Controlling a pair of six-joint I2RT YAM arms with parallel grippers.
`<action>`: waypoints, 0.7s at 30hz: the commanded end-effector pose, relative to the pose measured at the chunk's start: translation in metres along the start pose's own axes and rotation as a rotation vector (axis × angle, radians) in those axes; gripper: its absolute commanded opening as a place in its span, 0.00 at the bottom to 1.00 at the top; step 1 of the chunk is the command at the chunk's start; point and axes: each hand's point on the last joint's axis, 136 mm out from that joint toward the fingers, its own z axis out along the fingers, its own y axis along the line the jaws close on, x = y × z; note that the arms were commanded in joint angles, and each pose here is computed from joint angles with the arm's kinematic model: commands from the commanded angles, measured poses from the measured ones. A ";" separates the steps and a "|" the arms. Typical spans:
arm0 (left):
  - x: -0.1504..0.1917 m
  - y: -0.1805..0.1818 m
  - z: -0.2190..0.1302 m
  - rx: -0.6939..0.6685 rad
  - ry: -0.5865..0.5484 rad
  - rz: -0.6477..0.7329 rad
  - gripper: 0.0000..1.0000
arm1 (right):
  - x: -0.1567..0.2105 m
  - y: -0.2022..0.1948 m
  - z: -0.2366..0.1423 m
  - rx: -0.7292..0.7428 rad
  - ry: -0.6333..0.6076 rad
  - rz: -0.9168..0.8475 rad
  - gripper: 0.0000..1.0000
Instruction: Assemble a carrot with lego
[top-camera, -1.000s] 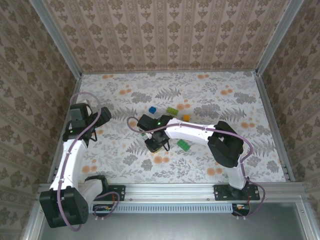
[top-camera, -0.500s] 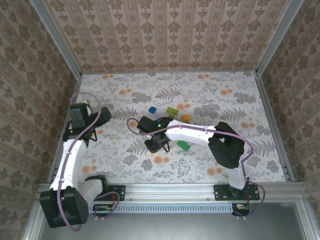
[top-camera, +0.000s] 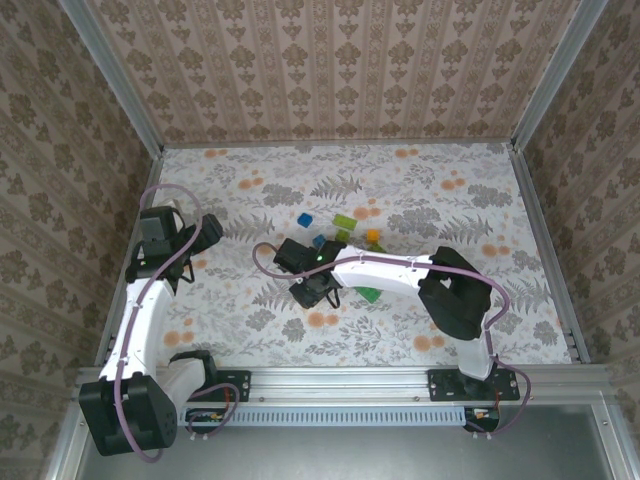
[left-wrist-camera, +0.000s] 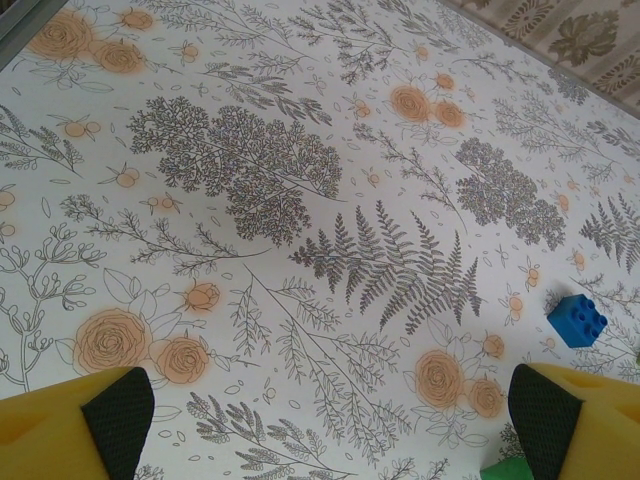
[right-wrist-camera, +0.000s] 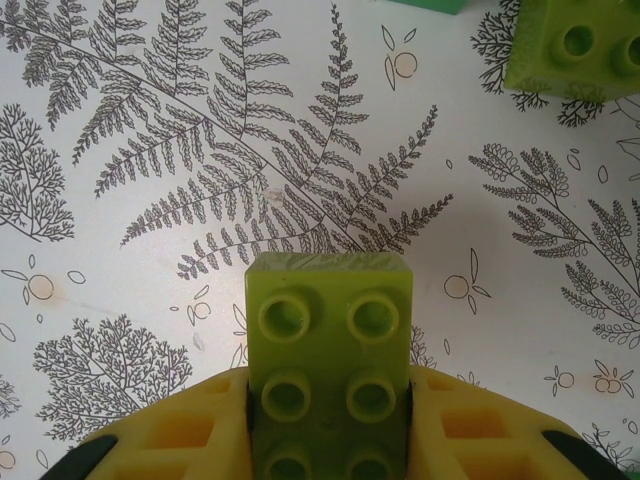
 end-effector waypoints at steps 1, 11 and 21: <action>-0.002 0.000 -0.001 0.011 -0.008 -0.013 0.95 | 0.099 -0.018 0.053 0.076 0.358 -0.036 0.31; -0.002 0.000 0.000 0.010 -0.008 -0.012 0.95 | 0.076 -0.017 0.030 0.065 0.304 -0.078 0.31; -0.002 -0.001 0.000 0.011 -0.010 -0.012 0.95 | 0.059 -0.035 -0.013 0.049 0.209 -0.059 0.32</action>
